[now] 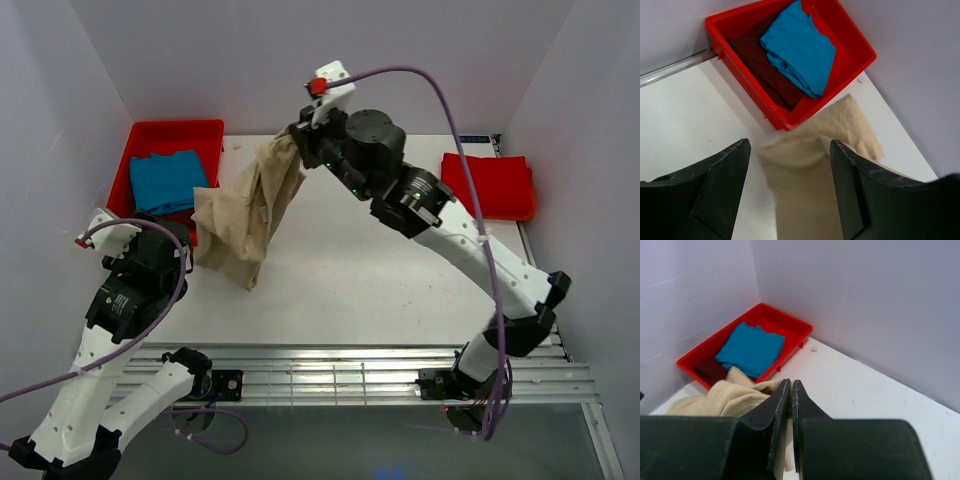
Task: Fold and stack the t-shirts
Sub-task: Flatten the tshirt out
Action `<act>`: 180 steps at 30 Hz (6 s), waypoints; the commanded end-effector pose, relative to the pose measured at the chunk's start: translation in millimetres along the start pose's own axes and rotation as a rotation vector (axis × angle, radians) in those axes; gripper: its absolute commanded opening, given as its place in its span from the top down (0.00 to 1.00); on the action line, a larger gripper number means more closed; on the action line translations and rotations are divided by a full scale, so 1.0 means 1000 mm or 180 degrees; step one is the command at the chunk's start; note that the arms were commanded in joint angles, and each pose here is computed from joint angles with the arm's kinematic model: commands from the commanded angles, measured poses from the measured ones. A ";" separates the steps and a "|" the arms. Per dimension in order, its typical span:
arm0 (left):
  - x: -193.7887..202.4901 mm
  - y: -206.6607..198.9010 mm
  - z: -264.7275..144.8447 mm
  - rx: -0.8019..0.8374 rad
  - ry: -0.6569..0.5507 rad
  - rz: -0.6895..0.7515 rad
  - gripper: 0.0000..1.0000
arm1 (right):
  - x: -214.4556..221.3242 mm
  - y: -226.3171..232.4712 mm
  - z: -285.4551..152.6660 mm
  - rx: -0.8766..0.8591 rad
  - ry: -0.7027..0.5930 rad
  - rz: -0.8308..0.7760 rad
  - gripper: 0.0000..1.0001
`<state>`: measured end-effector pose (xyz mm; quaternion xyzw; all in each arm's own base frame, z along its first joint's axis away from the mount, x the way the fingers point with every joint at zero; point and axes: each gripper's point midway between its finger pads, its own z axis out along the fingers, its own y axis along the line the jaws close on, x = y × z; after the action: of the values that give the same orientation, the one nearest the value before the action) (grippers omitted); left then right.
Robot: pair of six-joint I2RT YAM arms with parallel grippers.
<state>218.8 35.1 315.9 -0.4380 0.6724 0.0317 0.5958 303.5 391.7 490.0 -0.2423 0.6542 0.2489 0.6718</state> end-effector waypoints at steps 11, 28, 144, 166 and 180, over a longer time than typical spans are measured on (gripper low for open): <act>0.096 -0.039 0.016 0.0405 0.0861 0.0496 0.25 | 0.301 -0.157 -0.126 0.2065 0.1986 0.0094 0.87; 0.220 -0.071 0.070 0.0637 0.1558 0.1831 0.28 | 0.366 -0.078 -0.058 0.0591 0.2469 0.0341 0.55; 0.254 0.027 0.178 -0.0089 0.1654 0.2093 0.75 | 0.461 -0.173 -0.022 0.0957 0.3040 0.0654 0.67; 0.252 0.028 0.178 -0.0119 0.1633 0.2094 0.77 | 0.465 -0.171 -0.013 0.0846 0.3029 0.0653 0.92; 0.212 -0.002 0.165 0.0005 0.1463 0.1820 1.00 | 0.240 -0.251 -0.013 0.1504 0.2040 0.0131 0.92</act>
<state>361.4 10.4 68.0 -0.2117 0.8958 0.1078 0.3756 463.2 229.7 196.7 -0.1489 0.8896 0.0573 0.4280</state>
